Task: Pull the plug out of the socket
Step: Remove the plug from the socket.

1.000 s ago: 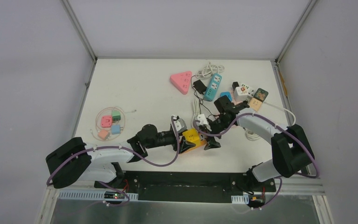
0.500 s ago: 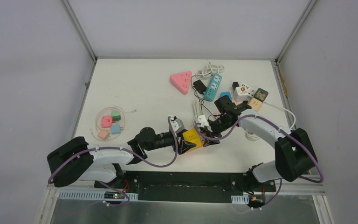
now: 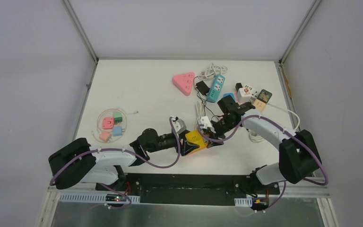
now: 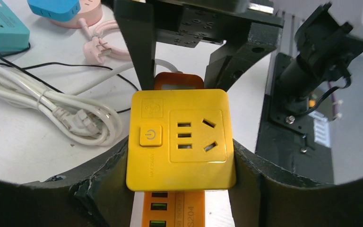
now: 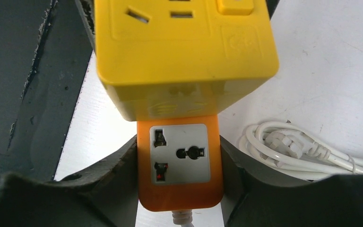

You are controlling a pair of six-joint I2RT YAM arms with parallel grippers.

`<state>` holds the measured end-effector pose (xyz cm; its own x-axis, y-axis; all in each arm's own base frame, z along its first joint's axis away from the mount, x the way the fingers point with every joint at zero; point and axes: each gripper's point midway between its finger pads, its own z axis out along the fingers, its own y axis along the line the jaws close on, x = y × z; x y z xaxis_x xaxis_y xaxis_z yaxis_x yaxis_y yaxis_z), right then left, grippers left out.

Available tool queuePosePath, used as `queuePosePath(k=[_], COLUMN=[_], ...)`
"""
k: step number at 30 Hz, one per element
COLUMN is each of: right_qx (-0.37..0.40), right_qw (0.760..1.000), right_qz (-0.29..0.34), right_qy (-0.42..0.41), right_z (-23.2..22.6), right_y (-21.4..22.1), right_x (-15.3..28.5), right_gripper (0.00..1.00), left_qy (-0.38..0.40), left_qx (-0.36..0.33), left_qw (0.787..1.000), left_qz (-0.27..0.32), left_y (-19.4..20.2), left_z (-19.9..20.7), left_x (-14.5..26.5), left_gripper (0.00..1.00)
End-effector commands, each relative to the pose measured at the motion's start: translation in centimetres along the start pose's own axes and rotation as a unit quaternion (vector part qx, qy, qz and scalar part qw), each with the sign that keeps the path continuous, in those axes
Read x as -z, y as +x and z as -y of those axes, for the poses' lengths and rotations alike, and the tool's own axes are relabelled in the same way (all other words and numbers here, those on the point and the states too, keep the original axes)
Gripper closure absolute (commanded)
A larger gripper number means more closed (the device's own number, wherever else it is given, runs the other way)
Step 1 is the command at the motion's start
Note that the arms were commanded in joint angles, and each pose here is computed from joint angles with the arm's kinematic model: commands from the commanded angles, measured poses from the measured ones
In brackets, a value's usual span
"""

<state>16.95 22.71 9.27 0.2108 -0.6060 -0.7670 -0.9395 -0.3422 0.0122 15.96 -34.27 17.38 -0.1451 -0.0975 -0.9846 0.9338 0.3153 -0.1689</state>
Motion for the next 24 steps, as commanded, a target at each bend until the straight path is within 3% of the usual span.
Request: queuePosePath(k=[1,4,10,12,15,19,24], right_qx=[-0.004,-0.017,-0.027,-0.028,-0.032,-0.032,-0.028], right_qw=[1.0,0.999,0.999,0.999,0.999,0.999,0.999], right_qz=[0.019,0.02,0.016,0.015,0.014,0.015,0.015], right_qy=[-0.012,-0.023,-0.032,-0.034,-0.038,-0.038,-0.034], right_z=[-0.2,-0.3,-0.5,-0.5,-0.5,-0.5,-0.5], right_y=[-1.7,-1.9,-1.8,-1.9,-1.8,-1.9,-2.0], right_x=[0.5,0.5,0.6,0.7,0.6,0.6,0.8], right_gripper=[1.0,1.0,1.0,1.0,1.0,1.0,1.0], left_qy=[-0.043,0.001,0.008,-0.013,-0.058,-0.038,-0.024], left_qx=[0.102,0.082,-0.036,-0.031,0.037,0.106,0.025], left_qw=[0.988,0.99,0.999,0.999,0.995,0.987,0.999], left_qz=[0.11,0.118,0.019,0.026,0.066,0.116,0.024], left_y=[-5.3,-5.2,-2.2,-2.4,-3.8,-5.2,-2.0], left_z=[-2.6,-1.5,-1.2,-1.7,-2.8,-2.3,-1.6], left_x=[0.1,0.2,-1.2,-0.7,0.1,0.1,-1.6], left_gripper=[1.0,1.0,1.0,1.0,1.0,1.0,1.0])
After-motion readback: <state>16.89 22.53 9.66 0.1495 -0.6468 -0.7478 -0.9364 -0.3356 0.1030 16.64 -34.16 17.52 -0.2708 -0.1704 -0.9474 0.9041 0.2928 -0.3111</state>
